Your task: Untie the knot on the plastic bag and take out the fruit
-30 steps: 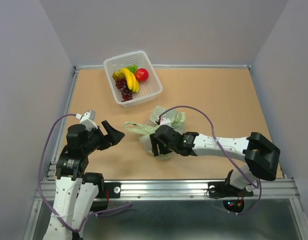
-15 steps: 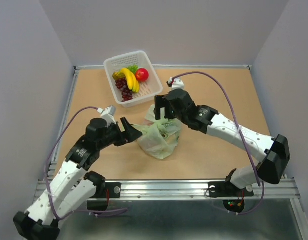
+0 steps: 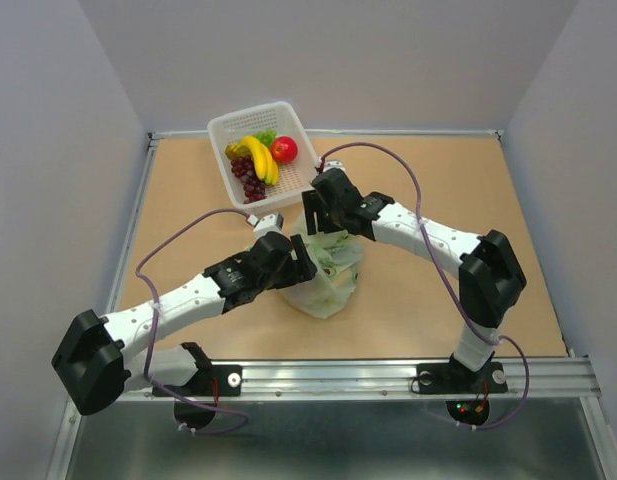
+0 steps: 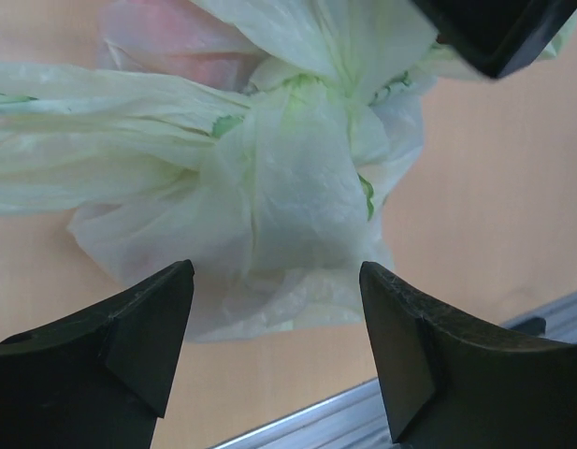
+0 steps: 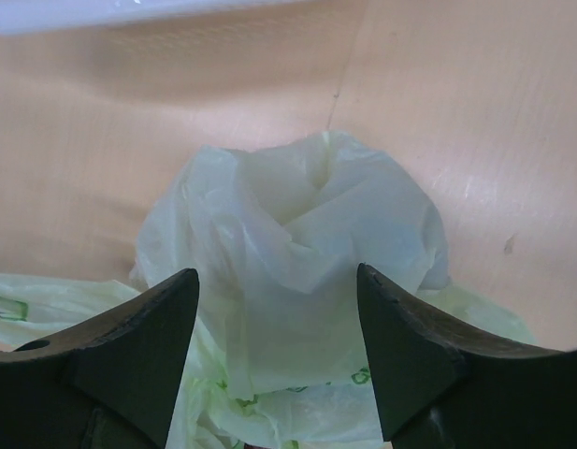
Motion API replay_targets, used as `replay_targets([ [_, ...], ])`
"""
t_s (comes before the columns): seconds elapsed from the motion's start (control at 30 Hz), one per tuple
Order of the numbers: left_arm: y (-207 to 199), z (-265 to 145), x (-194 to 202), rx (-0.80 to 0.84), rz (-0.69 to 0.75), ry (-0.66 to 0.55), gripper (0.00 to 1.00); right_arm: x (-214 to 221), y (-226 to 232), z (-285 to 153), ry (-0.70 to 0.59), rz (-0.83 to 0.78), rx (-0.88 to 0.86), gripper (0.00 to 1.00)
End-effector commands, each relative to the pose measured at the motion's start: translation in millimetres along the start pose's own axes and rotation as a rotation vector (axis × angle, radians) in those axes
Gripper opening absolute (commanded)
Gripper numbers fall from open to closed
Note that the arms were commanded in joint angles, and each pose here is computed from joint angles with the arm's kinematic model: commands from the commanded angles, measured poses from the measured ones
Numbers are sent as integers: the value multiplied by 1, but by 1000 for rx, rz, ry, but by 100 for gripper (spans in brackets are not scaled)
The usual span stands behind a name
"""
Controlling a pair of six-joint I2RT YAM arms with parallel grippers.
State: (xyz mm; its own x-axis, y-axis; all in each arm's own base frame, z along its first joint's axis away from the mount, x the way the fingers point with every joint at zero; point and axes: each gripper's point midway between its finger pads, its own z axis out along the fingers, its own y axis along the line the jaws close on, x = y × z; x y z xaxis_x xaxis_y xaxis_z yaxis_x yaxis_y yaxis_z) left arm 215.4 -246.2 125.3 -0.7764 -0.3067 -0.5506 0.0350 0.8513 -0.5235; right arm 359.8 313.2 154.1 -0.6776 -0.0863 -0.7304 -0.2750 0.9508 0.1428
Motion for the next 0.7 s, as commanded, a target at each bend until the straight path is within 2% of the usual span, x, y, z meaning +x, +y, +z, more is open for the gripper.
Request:
replay_targets([
  [0.0, -11, 5, -26, 9, -70, -128, 81, 8, 8, 6, 37, 35, -37, 70],
  [0.1, -6, 14, -15, 20, -112, -113, 72, 25, 5, 10, 69, 48, -34, 54],
  [0.13, -6, 16, -11, 29, -118, -105, 68, 26, 4, 9, 68, 51, -34, 41],
  [0.17, -8, 18, -9, 41, -136, -102, 65, 26, 4, 8, 69, 56, -38, 35],
  [0.2, -3, 24, -2, 36, -139, -86, 54, 28, 4, 7, 71, 59, -40, 28],
  [0.23, -2, 27, 1, 37, -140, -79, 44, 28, 3, 5, 69, 61, -39, 16],
  [0.27, -3, 29, 3, 45, -142, -75, 34, 23, 3, -1, 54, 68, -41, 10],
  [0.3, 2, 33, 9, 30, -138, -62, 17, 24, 1, -3, 51, 72, -36, 6],
  [0.37, 2, 36, 11, 32, -134, -59, 1, 19, -2, -10, 30, 74, -28, 0],
  [0.5, 8, 38, 11, 18, -90, -67, 0, 11, -17, -26, -21, 81, 13, 1],
  [0.6, 21, 32, 4, -24, -72, -110, 0, -4, -57, -41, -79, 137, 98, 1],
  [0.67, 36, 28, -2, -76, -52, -137, 0, -18, -100, -50, -112, 217, 157, 1],
])
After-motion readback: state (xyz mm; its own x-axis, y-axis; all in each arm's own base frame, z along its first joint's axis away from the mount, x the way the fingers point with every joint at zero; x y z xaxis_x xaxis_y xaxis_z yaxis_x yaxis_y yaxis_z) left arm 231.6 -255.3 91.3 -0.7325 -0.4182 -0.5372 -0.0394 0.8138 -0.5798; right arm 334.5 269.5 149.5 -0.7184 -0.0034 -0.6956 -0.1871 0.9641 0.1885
